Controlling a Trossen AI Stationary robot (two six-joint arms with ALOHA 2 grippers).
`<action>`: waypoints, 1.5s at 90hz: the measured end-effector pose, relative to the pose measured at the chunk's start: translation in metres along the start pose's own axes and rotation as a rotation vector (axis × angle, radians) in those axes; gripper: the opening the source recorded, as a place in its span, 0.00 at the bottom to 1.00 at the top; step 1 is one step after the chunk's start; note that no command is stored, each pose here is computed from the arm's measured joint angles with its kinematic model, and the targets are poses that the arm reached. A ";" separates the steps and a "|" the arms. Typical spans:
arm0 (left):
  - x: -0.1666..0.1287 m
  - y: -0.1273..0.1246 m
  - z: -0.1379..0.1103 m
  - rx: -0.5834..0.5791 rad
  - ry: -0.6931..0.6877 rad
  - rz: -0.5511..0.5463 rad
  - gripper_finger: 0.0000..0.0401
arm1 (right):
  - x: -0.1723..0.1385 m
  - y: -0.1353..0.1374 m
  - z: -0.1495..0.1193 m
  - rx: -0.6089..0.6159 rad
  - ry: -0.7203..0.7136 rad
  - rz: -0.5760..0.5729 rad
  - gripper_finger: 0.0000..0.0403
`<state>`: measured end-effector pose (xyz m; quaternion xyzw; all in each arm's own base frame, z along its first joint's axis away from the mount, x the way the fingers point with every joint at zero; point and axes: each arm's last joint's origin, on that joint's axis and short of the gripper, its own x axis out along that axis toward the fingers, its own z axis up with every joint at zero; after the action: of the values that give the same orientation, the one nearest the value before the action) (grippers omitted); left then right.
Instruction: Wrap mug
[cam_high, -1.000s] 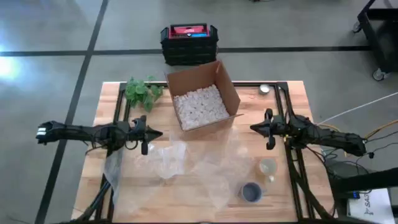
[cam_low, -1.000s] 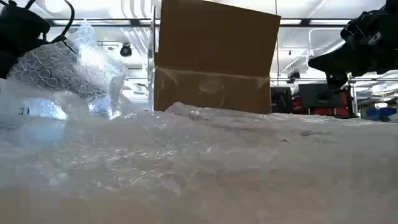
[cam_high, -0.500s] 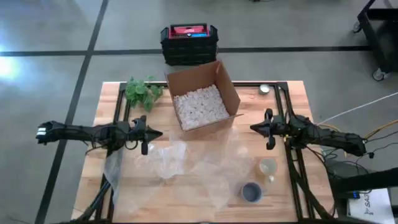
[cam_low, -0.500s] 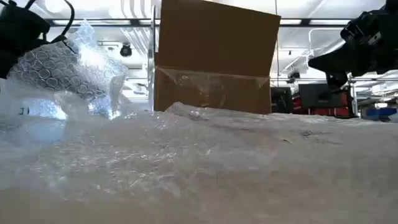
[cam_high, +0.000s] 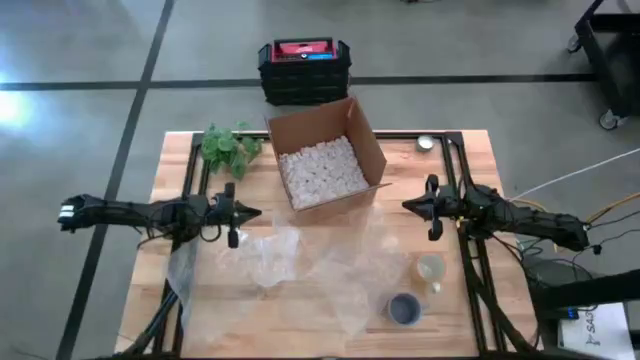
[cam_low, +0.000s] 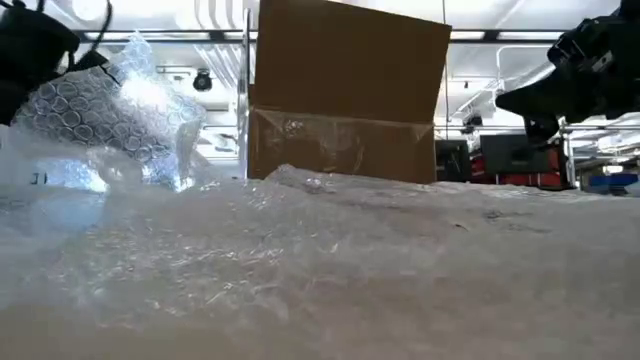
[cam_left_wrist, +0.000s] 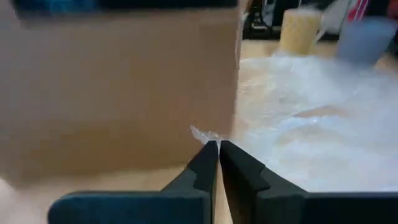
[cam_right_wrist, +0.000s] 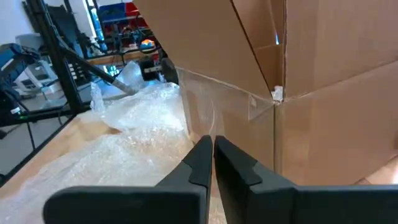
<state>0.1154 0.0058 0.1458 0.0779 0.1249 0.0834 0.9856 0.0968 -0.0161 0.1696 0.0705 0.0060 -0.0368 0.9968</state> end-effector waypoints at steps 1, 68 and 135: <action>0.000 0.000 0.000 0.015 -0.003 0.004 0.02 | 0.000 0.000 0.000 0.000 0.000 0.000 0.01; -0.012 0.012 0.045 -0.468 -0.494 0.091 0.02 | 0.000 0.000 0.001 -0.051 -0.013 0.002 0.01; 0.014 0.003 0.188 -0.283 0.482 -0.002 0.00 | -0.009 0.008 0.043 0.014 -0.228 0.077 0.01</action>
<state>0.1769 -0.0133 0.3235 -0.0824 0.3429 0.1152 0.9286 0.0888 -0.0133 0.2139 0.0728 -0.1105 -0.0065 0.9912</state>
